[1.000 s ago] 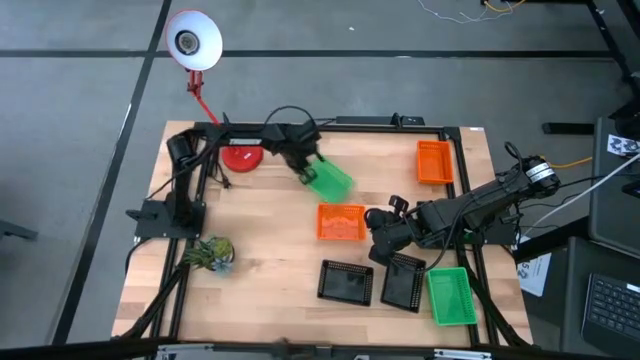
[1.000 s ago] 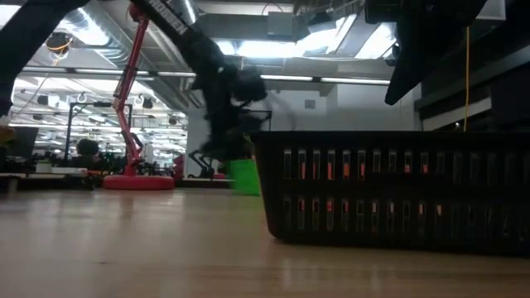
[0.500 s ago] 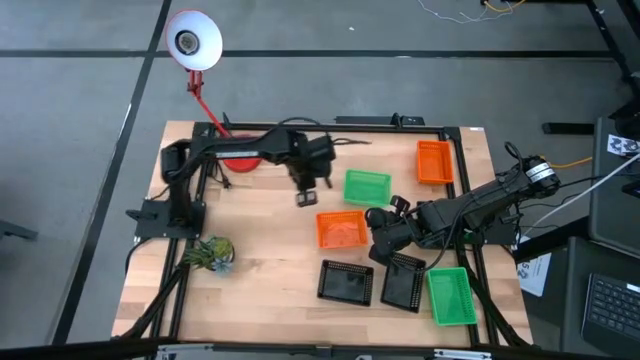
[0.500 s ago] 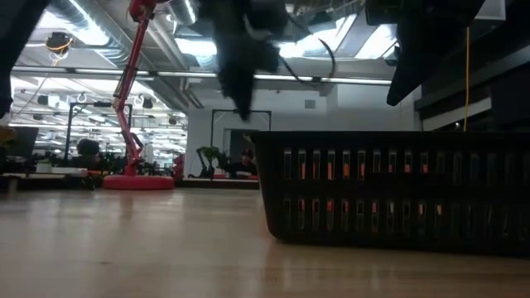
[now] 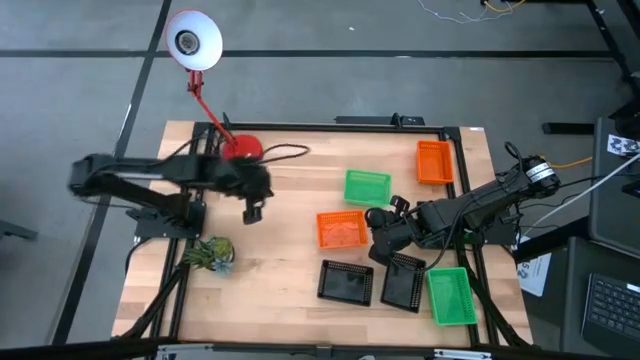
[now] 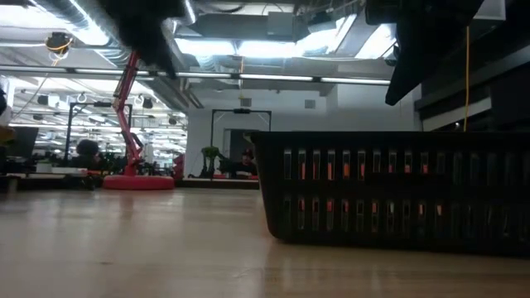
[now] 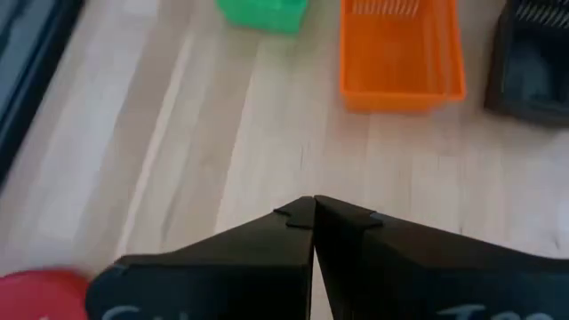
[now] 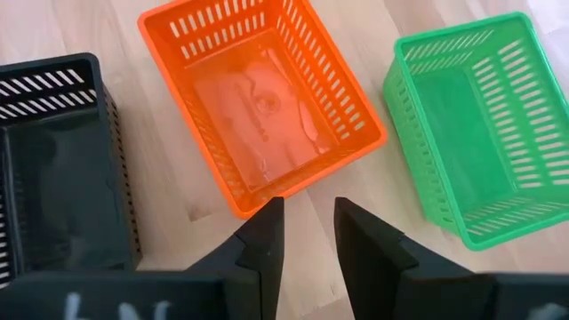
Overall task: Stack baskets by color
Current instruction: Stack the top green bin on the bottom green bin
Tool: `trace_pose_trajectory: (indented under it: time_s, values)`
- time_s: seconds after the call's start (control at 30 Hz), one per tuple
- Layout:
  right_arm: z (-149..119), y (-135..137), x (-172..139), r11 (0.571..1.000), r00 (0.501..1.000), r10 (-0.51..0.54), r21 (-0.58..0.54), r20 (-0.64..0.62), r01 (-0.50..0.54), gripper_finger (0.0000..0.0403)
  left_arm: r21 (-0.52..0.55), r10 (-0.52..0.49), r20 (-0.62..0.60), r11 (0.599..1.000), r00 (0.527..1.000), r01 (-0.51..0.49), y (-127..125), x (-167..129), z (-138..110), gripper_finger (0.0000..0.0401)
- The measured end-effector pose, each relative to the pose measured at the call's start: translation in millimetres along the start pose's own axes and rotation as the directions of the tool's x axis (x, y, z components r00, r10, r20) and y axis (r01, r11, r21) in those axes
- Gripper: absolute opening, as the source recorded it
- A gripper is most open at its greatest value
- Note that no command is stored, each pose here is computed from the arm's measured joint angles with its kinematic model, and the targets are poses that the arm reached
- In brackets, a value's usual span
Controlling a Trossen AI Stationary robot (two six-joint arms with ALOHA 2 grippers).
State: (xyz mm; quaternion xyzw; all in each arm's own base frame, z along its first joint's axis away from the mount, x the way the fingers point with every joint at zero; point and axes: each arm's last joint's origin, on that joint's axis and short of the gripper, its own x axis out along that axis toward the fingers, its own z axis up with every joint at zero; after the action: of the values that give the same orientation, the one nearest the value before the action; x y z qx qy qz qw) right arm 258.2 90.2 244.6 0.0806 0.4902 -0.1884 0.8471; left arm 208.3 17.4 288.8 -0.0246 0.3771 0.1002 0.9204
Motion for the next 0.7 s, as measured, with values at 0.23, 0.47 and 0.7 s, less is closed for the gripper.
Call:
trace_pose_trajectory:
  time_s: [0.23, 0.47, 0.7]
  values:
    - [1, -1, 1, 0.999, 1.0, -0.005, -0.046, -0.002, 0.005, 0.01, -0.025, -0.129, 0.51, 0.986, 0.85, 0.165, 7, 31, -85, 0.0]
    - [4, -8, 4, 1.0, 0.999, 0.001, -0.024, -0.033, -0.001, 0.01, -0.084, -0.094, 0.605, 0.98, 0.791, 0.181, 14, 38, -134, 0.0]
    - [13, -21, 10, 1.0, 0.999, -0.01, 0.008, -0.051, 0.011, 0.01, -0.094, -0.088, 0.548, 0.982, 0.832, 0.166, 15, 28, -150, 0.0]
